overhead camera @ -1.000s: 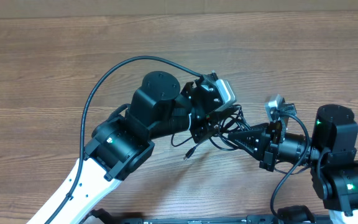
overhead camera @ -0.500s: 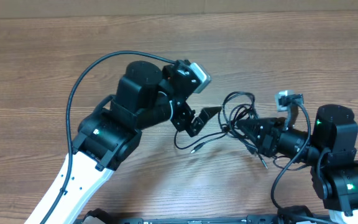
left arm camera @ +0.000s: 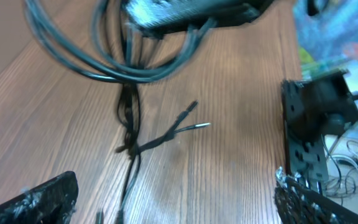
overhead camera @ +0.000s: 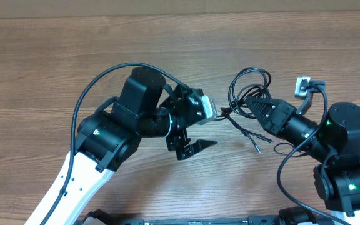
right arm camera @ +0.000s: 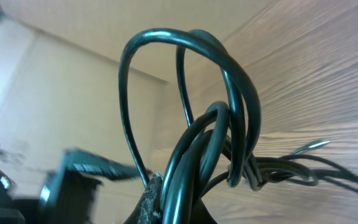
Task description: Untangle cables
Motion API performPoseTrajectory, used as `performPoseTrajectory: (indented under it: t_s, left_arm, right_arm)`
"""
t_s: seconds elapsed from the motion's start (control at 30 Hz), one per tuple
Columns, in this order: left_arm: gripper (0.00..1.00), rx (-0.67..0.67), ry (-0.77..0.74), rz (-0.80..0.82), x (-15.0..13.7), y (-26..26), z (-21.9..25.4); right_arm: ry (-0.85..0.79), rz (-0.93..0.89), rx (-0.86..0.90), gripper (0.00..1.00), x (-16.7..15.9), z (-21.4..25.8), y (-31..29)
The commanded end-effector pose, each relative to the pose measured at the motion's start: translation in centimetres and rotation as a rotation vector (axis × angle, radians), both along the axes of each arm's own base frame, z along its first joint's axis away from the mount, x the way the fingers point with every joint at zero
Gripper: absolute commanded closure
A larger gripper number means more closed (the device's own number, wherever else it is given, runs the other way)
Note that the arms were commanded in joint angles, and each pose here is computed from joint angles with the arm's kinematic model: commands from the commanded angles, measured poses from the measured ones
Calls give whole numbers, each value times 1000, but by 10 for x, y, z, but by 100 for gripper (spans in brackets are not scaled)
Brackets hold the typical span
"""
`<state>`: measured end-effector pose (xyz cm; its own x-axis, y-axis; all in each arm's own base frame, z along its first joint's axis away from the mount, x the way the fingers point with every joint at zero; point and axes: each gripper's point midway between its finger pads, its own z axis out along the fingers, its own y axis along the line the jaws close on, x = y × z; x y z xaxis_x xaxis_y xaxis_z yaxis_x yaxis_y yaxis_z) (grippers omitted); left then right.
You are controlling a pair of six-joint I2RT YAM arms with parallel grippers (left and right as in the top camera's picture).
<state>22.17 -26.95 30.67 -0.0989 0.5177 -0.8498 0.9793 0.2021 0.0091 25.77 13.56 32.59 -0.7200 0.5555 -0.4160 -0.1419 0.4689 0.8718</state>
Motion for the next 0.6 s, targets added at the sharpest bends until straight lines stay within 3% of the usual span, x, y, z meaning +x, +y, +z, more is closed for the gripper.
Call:
performPoseTrajectory:
  t_s: [0.0,0.23,0.57]
  left_arm:
    - [0,-37,-99,-97,-10,-2,18]
    - [0,-66,-163,-105,-4,-7,28]
    - [0,-73,-174,-125,3,-14,24]
  right_arm:
    - [99,-61,142,96,1,12,-2]
    - [268,-35,360,96,-7,25,9]
    - [203,139,475,96,-23,69,26]
